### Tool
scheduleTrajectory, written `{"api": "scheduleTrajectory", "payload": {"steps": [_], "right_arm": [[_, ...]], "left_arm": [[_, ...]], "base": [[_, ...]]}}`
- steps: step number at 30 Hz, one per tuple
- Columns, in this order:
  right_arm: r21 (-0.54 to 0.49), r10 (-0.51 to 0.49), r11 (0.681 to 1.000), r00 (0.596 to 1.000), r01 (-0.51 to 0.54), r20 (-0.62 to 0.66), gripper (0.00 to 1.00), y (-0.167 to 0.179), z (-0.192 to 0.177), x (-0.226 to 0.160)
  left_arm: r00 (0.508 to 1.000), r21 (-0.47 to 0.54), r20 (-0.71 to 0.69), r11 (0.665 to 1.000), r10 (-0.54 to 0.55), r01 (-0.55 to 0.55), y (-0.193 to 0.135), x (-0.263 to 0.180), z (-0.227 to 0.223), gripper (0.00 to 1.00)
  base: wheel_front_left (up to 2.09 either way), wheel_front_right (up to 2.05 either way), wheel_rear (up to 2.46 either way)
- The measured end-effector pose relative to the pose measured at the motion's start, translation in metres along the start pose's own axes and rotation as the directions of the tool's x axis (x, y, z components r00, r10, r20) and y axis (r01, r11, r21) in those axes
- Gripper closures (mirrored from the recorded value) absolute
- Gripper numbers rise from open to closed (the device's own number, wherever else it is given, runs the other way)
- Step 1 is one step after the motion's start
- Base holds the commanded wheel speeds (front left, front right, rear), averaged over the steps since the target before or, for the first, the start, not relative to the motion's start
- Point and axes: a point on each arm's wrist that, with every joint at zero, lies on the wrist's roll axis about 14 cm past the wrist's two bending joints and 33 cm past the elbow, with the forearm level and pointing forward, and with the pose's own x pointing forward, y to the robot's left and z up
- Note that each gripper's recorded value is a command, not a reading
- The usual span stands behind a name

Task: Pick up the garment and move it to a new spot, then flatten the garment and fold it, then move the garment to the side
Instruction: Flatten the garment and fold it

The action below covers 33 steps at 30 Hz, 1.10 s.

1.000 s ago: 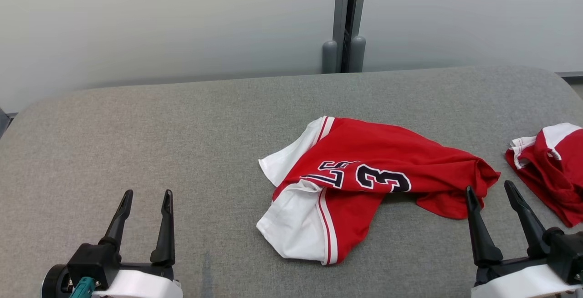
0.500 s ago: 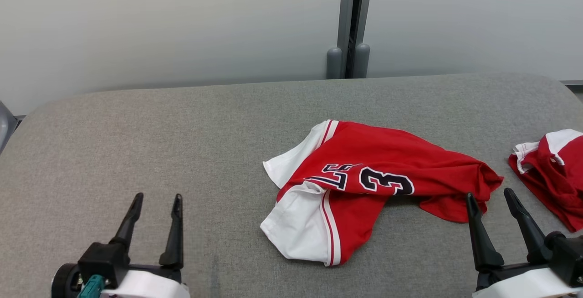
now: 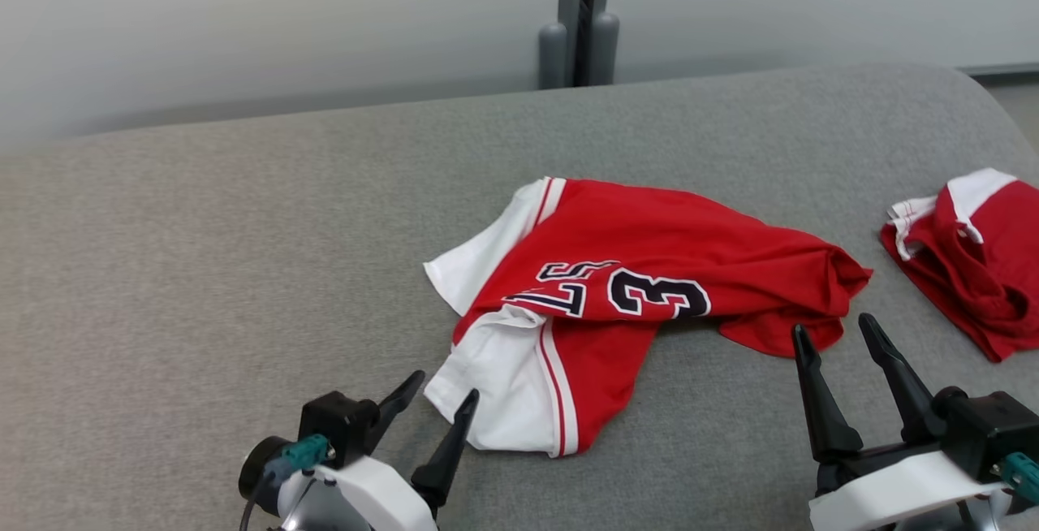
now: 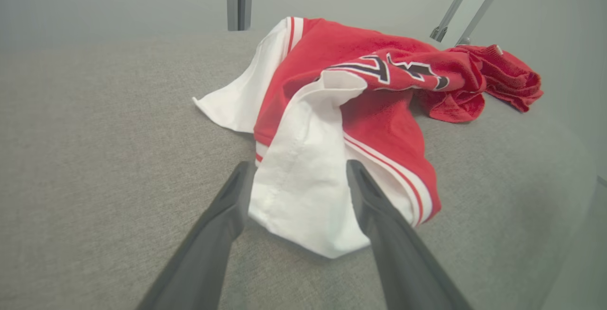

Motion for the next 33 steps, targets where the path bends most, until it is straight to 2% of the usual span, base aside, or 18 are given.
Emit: {"api": "scheduleTrajectory", "payload": {"steps": [10, 11, 12, 22, 29, 33], "right_arm": [[0.006, -0.062, 0.998, 0.997, 0.062, -0.040, 0.00, -0.020, -0.017, 0.002], [0.006, -0.066, 0.998, 0.997, 0.067, -0.040, 0.00, -0.021, -0.017, 0.002], [0.006, -0.070, 0.998, 0.997, 0.070, -0.038, 0.00, -0.022, -0.017, 0.002], [-0.002, -0.061, 0.998, 0.998, 0.061, -0.004, 0.00, -0.022, -0.009, 0.009], [-0.013, -0.040, 0.999, 0.999, 0.040, 0.025, 0.00, -0.017, -0.002, 0.018], [-0.006, -0.033, 0.999, 0.998, 0.033, 0.046, 0.00, -0.015, 0.003, 0.019]], "left_arm": [[0.984, -0.039, -0.177, 0.999, -0.007, 0.000, 0.018, 0.022, -0.042, 0.00], [0.984, -0.054, -0.179, 0.999, -0.017, 0.008, 0.016, 0.023, -0.043, 0.56], [0.984, -0.055, -0.175, 0.998, -0.022, 0.013, 0.015, 0.024, -0.042, 1.00], [0.997, -0.028, -0.063, 0.999, -0.038, 0.036, 0.013, 0.016, -0.007, 1.00], [0.995, 0.053, 0.079, 0.997, 0.053, -0.057, 0.039, 0.002, 0.040, 1.00], [0.962, 0.053, 0.238, 0.988, 0.132, -0.148, 0.054, -0.013, 0.079, 1.00]], "base": [[0.00, 0.00, 0.00], [0.00, 0.00, 0.00], [0.00, 0.00, 0.00], [0.00, 0.00, 0.00], [0.00, 0.00, 0.00], [0.00, 0.00, 0.00]]}}
